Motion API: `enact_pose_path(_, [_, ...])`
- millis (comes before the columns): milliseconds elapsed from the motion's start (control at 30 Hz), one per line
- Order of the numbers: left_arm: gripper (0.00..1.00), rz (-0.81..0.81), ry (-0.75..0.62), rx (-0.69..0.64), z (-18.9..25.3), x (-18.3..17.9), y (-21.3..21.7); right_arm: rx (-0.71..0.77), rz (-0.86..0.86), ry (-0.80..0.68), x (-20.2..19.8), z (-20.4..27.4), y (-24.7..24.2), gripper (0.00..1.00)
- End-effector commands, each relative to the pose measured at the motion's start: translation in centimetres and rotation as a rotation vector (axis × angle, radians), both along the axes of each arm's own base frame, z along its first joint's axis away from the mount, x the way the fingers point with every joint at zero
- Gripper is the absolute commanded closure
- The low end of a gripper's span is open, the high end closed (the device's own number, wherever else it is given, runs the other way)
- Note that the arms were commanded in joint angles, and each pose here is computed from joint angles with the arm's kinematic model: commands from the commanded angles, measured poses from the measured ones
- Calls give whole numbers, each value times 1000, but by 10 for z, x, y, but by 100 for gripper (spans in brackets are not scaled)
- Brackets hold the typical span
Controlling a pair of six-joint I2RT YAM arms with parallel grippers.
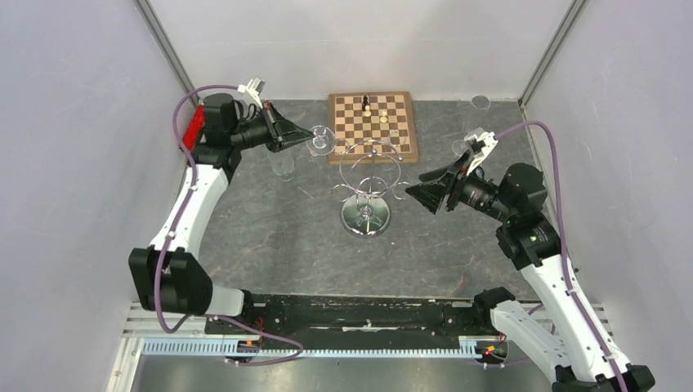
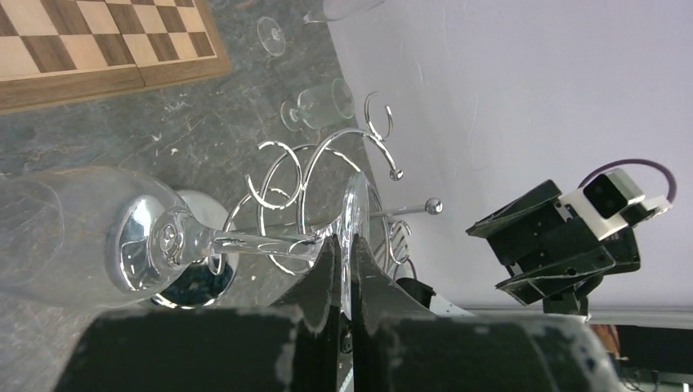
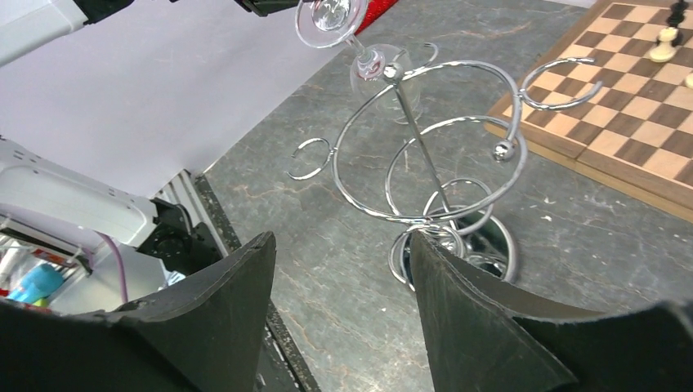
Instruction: Take the wine glass off the wine glass rack
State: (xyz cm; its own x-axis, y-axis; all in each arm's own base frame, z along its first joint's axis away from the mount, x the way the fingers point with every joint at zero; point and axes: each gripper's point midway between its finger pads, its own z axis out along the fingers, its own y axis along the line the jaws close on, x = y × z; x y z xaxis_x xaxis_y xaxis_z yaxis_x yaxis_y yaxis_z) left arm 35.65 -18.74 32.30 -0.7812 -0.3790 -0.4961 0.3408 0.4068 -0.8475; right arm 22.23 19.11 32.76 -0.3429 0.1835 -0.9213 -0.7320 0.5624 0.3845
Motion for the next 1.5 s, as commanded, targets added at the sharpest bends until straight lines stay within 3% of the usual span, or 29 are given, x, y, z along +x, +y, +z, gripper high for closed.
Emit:
enact_pose_path(0, [98, -7, -134, 68, 20, -23, 7, 66, 71, -69, -10, 34, 9, 36])
enact_pose_path(333, [98, -54, -178, 139, 16, -72, 2, 88, 102, -39, -18, 34, 18, 37])
enact_pose_path(800, [98, -159, -351, 298, 25, -148, -14, 135, 164, 68, -38, 30, 46, 38])
enact_pose_path(1100, [98, -323, -424, 295, 16, -197, -35, 159, 207, 164, -56, 15, 70, 38])
enact_pose_path(1467, [98, -425, -459, 380, -3, -230, -60, 131, 166, 306, -65, -16, 82, 38])
